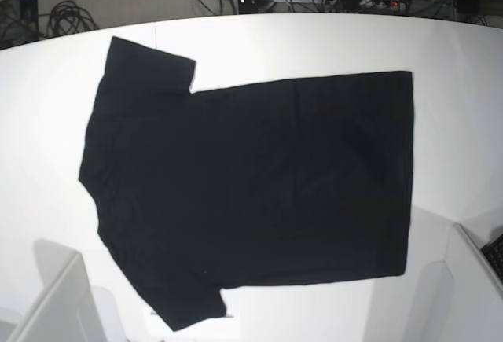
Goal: Fold the T-shirt properly
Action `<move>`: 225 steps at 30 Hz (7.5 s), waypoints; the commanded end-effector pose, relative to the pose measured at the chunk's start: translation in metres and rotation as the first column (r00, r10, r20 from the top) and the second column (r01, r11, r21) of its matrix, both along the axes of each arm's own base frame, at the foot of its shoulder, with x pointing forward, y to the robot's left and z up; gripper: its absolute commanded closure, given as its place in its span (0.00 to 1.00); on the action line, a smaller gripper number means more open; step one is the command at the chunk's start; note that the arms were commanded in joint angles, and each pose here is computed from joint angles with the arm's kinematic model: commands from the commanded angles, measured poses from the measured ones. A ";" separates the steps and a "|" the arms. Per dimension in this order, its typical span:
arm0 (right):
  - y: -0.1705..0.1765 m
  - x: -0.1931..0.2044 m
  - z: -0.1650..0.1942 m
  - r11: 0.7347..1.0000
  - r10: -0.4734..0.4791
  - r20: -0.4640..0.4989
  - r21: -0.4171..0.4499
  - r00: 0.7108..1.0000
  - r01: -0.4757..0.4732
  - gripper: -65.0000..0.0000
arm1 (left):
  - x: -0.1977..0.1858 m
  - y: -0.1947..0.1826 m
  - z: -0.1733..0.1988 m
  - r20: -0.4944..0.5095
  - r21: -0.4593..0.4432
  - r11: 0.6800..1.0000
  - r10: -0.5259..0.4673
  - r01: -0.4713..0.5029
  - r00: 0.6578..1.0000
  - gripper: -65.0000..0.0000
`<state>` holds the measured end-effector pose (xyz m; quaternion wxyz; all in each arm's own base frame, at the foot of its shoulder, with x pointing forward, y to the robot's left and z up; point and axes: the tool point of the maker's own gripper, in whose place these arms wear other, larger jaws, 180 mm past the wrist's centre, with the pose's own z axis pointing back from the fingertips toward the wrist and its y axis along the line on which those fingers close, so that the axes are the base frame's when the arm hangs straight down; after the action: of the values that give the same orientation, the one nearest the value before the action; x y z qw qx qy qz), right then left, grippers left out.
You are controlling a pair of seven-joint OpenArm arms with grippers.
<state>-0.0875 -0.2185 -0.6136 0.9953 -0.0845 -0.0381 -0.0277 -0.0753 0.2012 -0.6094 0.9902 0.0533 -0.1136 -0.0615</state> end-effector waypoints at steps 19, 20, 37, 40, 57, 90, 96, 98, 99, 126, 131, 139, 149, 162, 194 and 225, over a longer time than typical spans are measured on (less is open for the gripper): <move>-0.037 0.031 0.102 0.990 -0.046 0.181 -0.126 0.982 0.070 1.00 | 0.021 -0.001 0.107 0.234 -0.010 0.988 -0.145 0.151 0.961 1.00; -0.037 0.038 0.109 0.989 -0.039 0.195 -0.130 0.980 0.065 1.00 | 0.025 -0.002 0.113 0.249 -0.011 0.987 -0.150 0.158 0.957 1.00; -0.080 0.169 0.233 0.937 -0.053 0.599 -0.246 0.799 0.246 1.00 | 0.117 0.008 0.230 0.554 0.086 0.984 -0.179 0.158 0.813 1.00; -0.067 0.191 0.237 0.950 -0.040 0.636 -0.215 0.771 0.226 1.00 | 0.136 0.000 0.246 0.609 0.083 0.982 -0.183 0.168 0.772 1.00; -0.011 0.283 0.253 0.983 -0.136 0.774 0.030 0.618 0.180 0.57 | 0.183 0.027 0.260 0.716 -0.075 0.997 0.065 -0.016 0.695 0.73; -0.010 0.272 0.180 0.828 -0.486 0.383 0.488 0.785 0.275 0.52 | 0.196 0.090 0.260 0.733 -0.278 0.933 0.360 -0.230 0.577 0.18; 0.019 0.264 0.170 0.845 -0.405 0.344 0.496 0.847 0.202 0.52 | 0.200 0.096 0.253 0.728 -0.308 0.915 0.403 -0.259 0.555 0.18; 0.018 0.262 0.166 0.842 -0.411 0.333 0.496 0.849 0.213 0.53 | 0.199 0.097 0.250 0.719 -0.322 0.906 0.422 -0.274 0.551 0.18; 0.018 0.262 0.165 0.841 -0.412 0.329 0.496 0.850 0.216 0.56 | 0.198 0.097 0.247 0.705 -0.329 0.901 0.433 -0.281 0.562 0.18; 0.016 0.259 0.164 0.843 -0.406 0.318 0.492 0.857 0.217 1.00 | 0.242 0.085 0.190 0.487 -0.452 0.800 0.593 -0.395 0.642 0.18; 0.016 0.260 0.164 0.843 -0.406 0.320 0.492 0.856 0.216 1.00 | 0.251 0.081 0.191 0.493 -0.466 0.797 0.595 -0.385 0.635 0.18; 0.016 0.260 0.164 0.844 -0.406 0.322 0.492 0.855 0.215 1.00 | 0.259 0.074 0.193 0.496 -0.491 0.784 0.610 -0.380 0.618 0.27; 0.016 0.261 0.164 0.844 -0.407 0.325 0.491 0.854 0.215 1.00 | 0.267 0.075 0.195 0.506 -0.498 0.783 0.612 -0.373 0.608 0.63; 0.001 0.257 0.167 0.856 -0.406 0.336 0.465 0.850 0.225 1.00 | 0.267 0.057 0.191 0.491 -0.497 0.803 0.573 -0.330 0.656 1.00; -0.009 0.223 0.219 0.898 -0.374 0.431 0.388 0.821 0.206 1.00 | 0.192 0.052 0.237 0.489 -0.389 0.880 0.447 -0.272 0.749 1.00; -0.007 0.316 0.266 0.903 -0.354 0.607 0.420 0.712 0.091 1.00 | 0.237 0.061 0.260 0.581 -0.410 0.865 0.493 -0.290 0.647 1.00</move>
<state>0.2208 -0.2224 -0.3579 0.9082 0.1135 -0.3556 -0.1895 0.1554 0.2618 -0.3596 0.8765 -0.0418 -0.4342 0.2038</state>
